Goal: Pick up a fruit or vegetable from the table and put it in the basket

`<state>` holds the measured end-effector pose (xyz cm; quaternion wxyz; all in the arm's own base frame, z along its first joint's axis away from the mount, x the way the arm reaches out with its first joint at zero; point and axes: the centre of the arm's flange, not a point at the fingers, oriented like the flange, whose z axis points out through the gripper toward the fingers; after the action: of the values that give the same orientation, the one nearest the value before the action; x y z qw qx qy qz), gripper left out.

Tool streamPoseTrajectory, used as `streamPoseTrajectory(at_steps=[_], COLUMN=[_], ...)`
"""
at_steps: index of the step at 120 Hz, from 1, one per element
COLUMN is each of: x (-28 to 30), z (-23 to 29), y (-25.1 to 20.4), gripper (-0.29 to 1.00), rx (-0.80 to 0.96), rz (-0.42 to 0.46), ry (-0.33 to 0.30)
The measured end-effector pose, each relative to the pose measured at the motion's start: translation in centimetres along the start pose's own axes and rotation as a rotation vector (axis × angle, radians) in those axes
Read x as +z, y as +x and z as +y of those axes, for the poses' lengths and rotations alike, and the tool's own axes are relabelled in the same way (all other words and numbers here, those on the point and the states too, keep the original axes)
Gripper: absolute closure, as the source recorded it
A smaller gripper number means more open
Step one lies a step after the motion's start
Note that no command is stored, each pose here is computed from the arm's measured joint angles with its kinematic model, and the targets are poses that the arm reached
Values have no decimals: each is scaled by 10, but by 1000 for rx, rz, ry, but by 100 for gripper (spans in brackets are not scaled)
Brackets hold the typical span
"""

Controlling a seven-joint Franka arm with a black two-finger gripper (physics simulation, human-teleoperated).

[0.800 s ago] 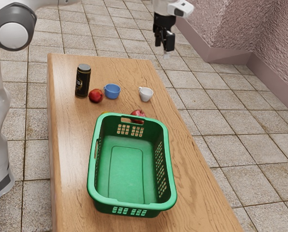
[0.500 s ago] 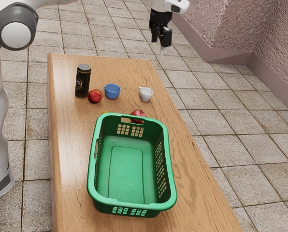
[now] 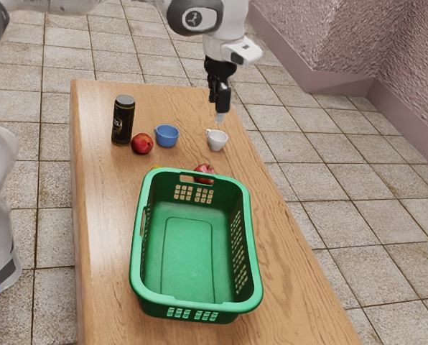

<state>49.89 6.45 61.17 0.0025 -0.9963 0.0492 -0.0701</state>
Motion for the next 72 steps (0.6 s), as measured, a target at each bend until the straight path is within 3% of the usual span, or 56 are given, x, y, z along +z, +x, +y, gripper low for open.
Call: streamPoseTrajectory(at_steps=[72], x=[101], z=[14], y=[-19], gripper=[0], rx=[79], rz=[-14], ry=[27])
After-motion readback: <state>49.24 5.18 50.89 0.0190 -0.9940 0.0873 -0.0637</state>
